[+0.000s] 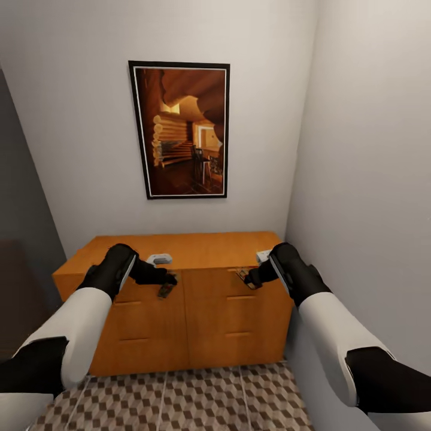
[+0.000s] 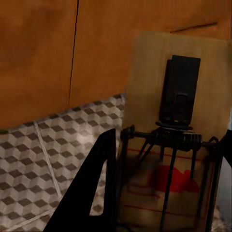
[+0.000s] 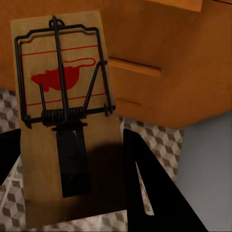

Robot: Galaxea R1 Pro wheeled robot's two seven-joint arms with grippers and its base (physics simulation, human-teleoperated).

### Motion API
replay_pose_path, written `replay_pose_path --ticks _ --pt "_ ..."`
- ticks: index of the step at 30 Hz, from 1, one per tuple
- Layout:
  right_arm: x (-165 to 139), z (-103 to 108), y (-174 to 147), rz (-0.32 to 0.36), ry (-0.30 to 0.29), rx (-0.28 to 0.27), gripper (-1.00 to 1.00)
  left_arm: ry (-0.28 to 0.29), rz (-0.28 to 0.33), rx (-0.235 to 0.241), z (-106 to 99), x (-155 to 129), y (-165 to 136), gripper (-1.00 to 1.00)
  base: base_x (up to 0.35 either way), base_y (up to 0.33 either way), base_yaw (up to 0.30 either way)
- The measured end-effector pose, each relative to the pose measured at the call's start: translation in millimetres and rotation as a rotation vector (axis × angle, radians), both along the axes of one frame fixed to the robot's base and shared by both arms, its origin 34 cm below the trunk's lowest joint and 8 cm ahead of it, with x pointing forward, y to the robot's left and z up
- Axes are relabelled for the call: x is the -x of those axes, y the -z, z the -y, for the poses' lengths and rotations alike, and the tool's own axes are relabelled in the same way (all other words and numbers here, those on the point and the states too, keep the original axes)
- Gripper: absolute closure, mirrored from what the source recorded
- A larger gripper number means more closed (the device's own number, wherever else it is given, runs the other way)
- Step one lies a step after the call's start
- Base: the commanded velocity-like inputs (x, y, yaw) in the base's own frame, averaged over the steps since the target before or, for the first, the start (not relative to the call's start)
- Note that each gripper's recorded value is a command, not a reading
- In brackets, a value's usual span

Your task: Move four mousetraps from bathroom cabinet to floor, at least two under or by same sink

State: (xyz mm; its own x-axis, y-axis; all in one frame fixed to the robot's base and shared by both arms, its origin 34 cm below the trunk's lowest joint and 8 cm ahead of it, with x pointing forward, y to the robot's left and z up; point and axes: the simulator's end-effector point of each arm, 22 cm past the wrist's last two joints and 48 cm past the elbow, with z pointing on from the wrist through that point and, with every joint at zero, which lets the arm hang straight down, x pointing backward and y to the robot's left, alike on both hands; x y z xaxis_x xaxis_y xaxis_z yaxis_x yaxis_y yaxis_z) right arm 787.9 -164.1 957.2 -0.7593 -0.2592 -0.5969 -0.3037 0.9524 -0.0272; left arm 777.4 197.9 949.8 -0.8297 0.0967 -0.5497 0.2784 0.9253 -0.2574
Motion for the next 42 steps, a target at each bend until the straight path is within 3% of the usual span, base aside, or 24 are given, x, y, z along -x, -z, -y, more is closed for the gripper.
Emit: replay_pose_path --ticks 6,12,15,18,20,21,23,29,33,38,42 --pt "1.4 -3.3 1.6 -0.006 -0.006 -0.011 1.00 0.029 -0.103 0.007 17.6 19.9 38.6 1.00 -0.339 0.084 0.000" --pt "5.0 -4.3 8.7 -0.019 -0.008 -0.014 1.00 0.047 -0.122 0.007 24.3 25.5 51.9 1.00 -0.339 0.092 0.000" --pt "20.1 -4.4 38.6 -0.064 -0.007 -0.004 1.00 0.082 -0.112 0.007 30.0 29.2 70.4 1.00 -0.339 0.093 0.000" --pt "47.1 -11.8 82.2 -0.136 -0.015 -0.006 1.00 0.135 -0.110 0.001 36.2 43.1 110.1 1.00 -0.300 0.095 0.000" --pt "54.0 -21.9 100.4 -0.124 -0.041 -0.020 1.00 0.145 -0.086 -0.031 33.6 48.3 134.4 1.00 -0.229 0.106 0.000" --pt "70.8 -38.3 131.1 -0.149 -0.072 -0.041 1.00 0.130 -0.052 -0.099 23.2 49.1 155.0 1.00 -0.201 0.110 0.000" --pt "81.8 -49.8 151.9 -0.160 -0.097 -0.047 1.00 0.104 -0.033 -0.111 19.7 46.8 159.5 1.00 -0.194 0.111 0.000" --pt "88.8 -53.4 187.0 -0.131 -0.117 -0.021 1.00 0.064 -0.014 -0.094 17.5 41.7 158.9 1.00 -0.175 0.098 0.000" --pt "98.9 -49.1 214.0 -0.130 -0.111 0.002 1.00 0.045 0.032 -0.092 16.1 32.5 154.0 1.00 -0.072 0.023 0.000" --pt "118.3 -51.4 245.9 -0.152 -0.074 -0.035 1.00 0.011 0.061 -0.133 5.9 27.3 158.1 1.00 -0.149 0.004 0.000" --pt "123.5 -49.7 254.1 -0.157 -0.057 -0.038 1.00 0.000 0.049 -0.124 7.6 35.8 170.8 1.00 -0.316 0.000 0.000"
